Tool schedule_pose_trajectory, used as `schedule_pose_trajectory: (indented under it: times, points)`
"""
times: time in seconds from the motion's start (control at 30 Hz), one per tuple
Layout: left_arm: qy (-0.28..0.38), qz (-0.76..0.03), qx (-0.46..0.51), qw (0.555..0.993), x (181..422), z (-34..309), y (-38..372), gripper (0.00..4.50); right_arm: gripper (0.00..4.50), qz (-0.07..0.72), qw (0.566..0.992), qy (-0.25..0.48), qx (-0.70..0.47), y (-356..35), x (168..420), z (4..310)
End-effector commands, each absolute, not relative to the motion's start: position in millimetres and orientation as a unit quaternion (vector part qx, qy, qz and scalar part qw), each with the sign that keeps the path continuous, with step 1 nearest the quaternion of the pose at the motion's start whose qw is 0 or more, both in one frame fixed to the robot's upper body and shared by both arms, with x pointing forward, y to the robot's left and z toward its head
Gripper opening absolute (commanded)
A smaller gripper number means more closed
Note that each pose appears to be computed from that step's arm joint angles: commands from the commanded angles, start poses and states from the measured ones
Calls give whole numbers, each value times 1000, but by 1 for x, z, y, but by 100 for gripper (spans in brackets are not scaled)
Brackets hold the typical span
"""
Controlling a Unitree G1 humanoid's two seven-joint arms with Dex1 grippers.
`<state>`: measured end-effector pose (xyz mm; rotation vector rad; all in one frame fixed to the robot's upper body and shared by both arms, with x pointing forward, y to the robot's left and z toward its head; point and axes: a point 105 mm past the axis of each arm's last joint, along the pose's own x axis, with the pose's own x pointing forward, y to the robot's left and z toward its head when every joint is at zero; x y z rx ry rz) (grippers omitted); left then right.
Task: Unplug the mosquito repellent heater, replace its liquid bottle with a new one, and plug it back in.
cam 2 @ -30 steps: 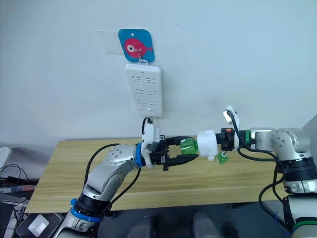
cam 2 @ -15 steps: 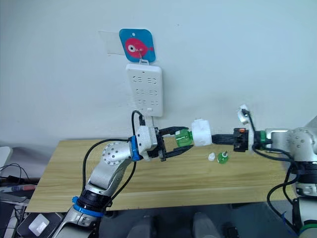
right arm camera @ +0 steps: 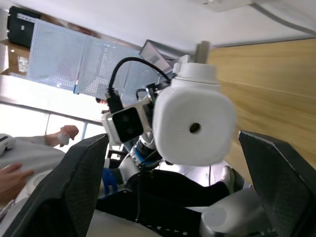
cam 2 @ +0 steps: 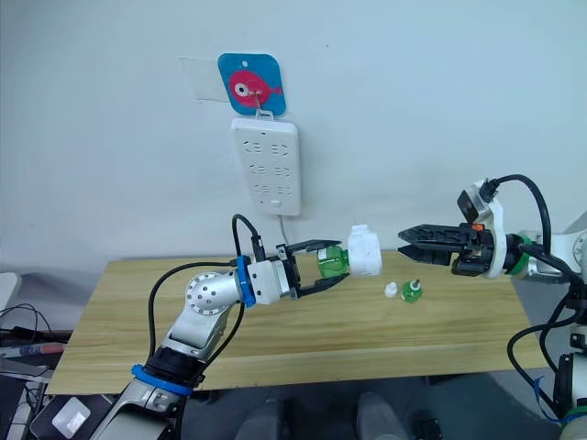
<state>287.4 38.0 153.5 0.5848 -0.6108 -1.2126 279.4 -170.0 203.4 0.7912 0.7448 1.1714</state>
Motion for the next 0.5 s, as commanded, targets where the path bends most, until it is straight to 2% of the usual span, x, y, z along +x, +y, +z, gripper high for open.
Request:
schedule_pose_trajectory:
  times: [0.03,0.33,0.5]
  points:
    - [-315,-551,264,726,282,169,32,226,446,530,704,334,334,-161,276,204]
    - [-338,-559,275,705,277,177,27,226,446,514,711,351,327,-153,276,192]
    - [-341,-562,277,701,275,177,25,226,446,527,700,353,329,-145,275,194]
